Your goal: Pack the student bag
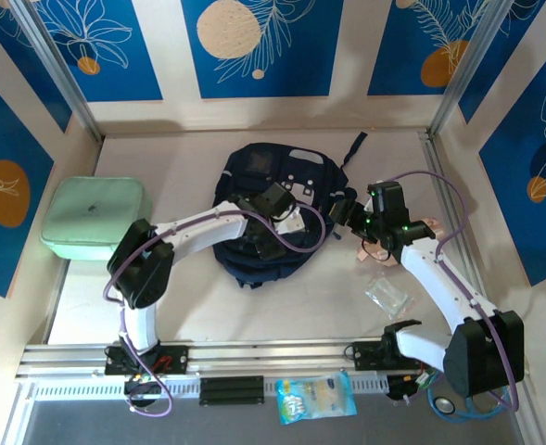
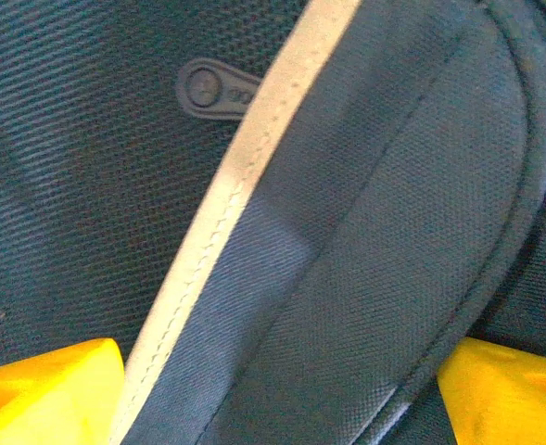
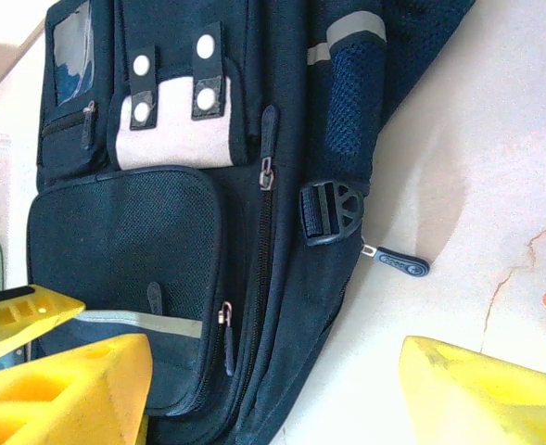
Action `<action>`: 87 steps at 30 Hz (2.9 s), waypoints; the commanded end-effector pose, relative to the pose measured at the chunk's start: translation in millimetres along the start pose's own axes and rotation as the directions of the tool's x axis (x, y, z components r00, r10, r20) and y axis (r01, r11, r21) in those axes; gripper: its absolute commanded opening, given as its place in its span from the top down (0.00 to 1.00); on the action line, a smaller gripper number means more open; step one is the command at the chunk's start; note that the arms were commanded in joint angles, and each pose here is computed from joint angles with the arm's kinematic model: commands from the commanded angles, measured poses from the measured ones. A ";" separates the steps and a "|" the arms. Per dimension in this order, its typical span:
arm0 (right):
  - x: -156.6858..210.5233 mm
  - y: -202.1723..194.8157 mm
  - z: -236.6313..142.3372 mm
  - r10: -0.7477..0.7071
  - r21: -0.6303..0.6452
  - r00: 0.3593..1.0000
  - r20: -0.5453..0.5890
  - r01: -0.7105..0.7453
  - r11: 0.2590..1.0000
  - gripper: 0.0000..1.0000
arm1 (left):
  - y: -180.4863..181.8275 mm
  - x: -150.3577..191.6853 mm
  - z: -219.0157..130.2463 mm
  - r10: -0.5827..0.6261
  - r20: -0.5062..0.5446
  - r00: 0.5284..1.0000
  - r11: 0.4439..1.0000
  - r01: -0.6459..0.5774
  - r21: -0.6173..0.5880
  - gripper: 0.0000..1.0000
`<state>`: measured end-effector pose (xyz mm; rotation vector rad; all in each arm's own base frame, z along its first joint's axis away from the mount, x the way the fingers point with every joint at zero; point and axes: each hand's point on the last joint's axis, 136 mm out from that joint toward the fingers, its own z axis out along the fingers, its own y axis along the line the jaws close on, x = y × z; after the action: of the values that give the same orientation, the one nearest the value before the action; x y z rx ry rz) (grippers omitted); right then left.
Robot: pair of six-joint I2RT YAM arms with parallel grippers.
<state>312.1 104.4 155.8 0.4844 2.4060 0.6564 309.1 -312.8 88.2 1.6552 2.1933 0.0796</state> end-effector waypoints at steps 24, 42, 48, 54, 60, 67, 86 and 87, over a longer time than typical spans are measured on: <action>4.6 17.2 19.9 0.029 -0.175 0.995 -0.099 -0.046 0.983 0.29 | 18.9 -34.4 -55.3 -0.014 0.249 0.968 0.996 0.037 -0.087 0.82; -11.6 19.6 54.1 0.076 -0.197 0.982 -0.171 -0.110 0.974 0.34 | -20.2 -8.6 -5.1 0.070 0.078 0.995 0.990 -0.078 0.115 0.55; -9.7 17.2 53.4 0.088 -0.195 0.980 -0.178 -0.123 0.973 0.34 | 3.7 -15.8 10.7 0.113 0.059 0.992 0.994 -0.113 -0.010 0.62; -8.6 14.6 53.9 0.096 -0.187 0.979 -0.179 -0.130 0.974 0.34 | 14.7 -21.1 17.7 0.151 0.050 0.987 0.987 -0.148 -0.066 0.72; -13.6 14.3 55.2 0.106 -0.197 0.980 -0.169 -0.139 0.970 0.34 | 14.8 -24.7 11.2 0.141 0.062 0.988 0.989 -0.137 -0.058 0.97; -35.2 30.1 65.0 0.075 -0.254 0.983 -0.168 -0.117 0.960 0.34 | 17.1 -32.0 -24.0 0.064 0.170 0.983 0.996 -0.053 -0.069 1.00; -68.3 43.7 148.6 -0.065 -0.329 0.962 -0.266 -0.027 0.944 0.44 | 13.8 -22.4 -58.6 -0.069 0.297 0.952 0.995 0.089 -0.053 1.00; -65.8 43.7 151.5 -0.079 -0.334 0.957 -0.278 -0.019 0.942 0.45 | 13.4 -21.9 -58.2 -0.070 0.295 0.953 0.995 0.089 -0.052 1.00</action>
<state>469.1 155.8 111.7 0.2867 2.4408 1.1383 304.0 -316.8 130.3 1.5187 2.0284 -0.0553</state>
